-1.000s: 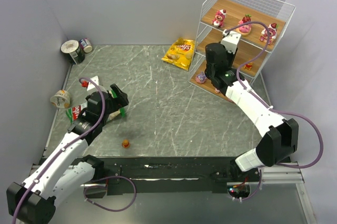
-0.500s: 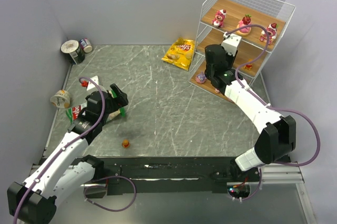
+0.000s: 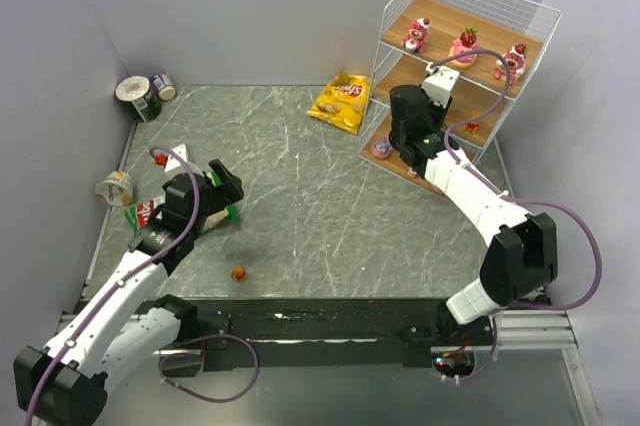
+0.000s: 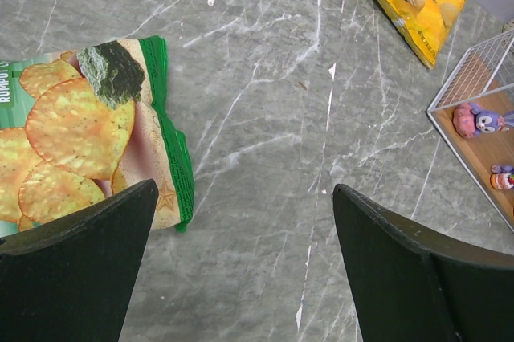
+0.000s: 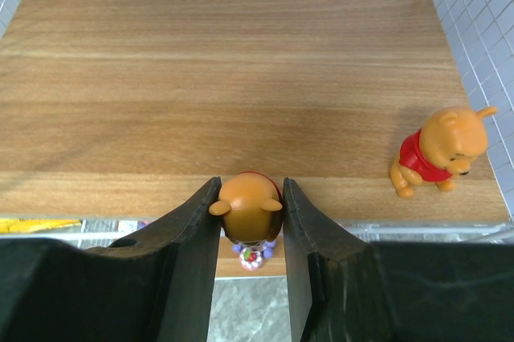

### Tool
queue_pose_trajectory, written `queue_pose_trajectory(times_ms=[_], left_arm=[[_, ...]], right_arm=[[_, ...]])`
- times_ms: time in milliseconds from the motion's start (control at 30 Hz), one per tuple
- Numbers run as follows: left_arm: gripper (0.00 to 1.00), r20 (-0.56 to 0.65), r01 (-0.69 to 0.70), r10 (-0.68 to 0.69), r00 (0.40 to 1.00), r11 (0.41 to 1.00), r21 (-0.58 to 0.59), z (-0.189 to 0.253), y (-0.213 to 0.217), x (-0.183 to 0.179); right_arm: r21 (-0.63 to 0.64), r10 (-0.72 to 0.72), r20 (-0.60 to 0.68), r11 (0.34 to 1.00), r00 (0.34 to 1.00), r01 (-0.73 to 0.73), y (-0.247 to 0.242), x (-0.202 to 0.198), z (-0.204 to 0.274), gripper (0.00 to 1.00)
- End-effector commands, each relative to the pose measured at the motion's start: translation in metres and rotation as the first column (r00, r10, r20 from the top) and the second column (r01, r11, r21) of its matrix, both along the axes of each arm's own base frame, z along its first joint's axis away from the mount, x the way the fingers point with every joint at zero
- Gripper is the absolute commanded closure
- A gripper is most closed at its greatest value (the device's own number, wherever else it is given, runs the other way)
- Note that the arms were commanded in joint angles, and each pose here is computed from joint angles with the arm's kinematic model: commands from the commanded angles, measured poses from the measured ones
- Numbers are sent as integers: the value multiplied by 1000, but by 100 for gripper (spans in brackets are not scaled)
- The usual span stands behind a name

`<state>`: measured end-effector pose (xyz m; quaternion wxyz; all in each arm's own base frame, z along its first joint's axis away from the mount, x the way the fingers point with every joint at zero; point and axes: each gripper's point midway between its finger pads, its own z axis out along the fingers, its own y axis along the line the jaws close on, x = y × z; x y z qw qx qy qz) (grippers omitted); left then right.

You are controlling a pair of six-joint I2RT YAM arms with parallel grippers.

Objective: Place and organize the plastic toys onto the shelf

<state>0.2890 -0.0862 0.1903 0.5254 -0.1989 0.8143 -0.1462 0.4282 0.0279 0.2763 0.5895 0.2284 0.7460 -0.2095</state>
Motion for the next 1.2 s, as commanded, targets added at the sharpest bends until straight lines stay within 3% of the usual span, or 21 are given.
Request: queue_pose_trajectory(times_ms=[0, 333, 733, 1167], left_arm=[[4, 41, 8, -8, 999, 1000, -3, 10, -1, 6], [4, 36, 7, -7, 999, 1000, -3, 8, -1, 6], [4, 30, -2, 2, 1000, 1000, -4, 6, 1, 8], [4, 24, -5, 5, 1000, 1000, -4, 4, 2, 9]], right_arm=[[9, -56, 54, 998, 997, 56, -9, 5, 5, 100], [9, -85, 38, 996, 996, 85, -17, 14, -6, 100], [25, -115, 29, 993, 993, 114, -20, 20, -17, 90], [20, -132, 21, 991, 991, 132, -22, 19, -17, 64]])
